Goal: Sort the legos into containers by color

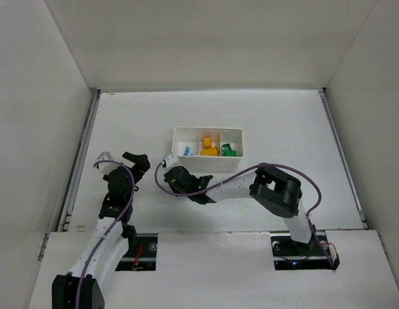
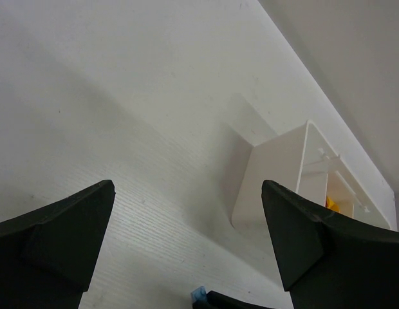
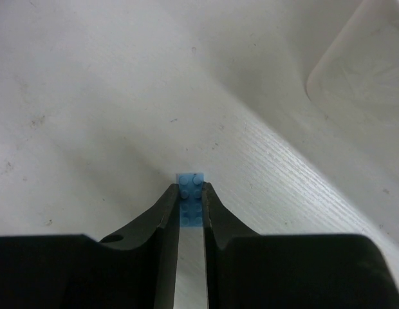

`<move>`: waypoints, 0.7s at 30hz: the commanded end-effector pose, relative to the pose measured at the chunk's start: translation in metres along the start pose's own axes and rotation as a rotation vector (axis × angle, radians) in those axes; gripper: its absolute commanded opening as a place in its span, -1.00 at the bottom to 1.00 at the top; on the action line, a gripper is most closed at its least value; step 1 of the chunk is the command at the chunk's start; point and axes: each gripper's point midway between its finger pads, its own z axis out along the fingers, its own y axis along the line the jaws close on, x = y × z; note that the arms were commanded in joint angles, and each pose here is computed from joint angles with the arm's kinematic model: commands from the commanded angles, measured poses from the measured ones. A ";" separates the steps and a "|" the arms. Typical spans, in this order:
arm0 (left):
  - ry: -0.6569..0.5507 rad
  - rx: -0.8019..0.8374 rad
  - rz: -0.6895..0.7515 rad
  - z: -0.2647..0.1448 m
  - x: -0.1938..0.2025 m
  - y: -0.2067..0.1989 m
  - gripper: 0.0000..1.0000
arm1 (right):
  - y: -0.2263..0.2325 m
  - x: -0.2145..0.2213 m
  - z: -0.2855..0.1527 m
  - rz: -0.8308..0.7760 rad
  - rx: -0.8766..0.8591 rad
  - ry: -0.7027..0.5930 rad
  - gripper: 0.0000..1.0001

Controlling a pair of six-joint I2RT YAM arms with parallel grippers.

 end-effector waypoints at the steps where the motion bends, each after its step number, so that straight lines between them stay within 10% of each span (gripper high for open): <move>1: -0.009 0.031 -0.023 0.000 -0.002 -0.004 1.00 | -0.009 0.019 -0.014 0.018 0.044 0.044 -0.70; 21: 0.017 0.073 -0.001 0.000 0.007 -0.014 1.00 | -0.075 -0.135 -0.086 0.219 0.009 -0.293 -0.66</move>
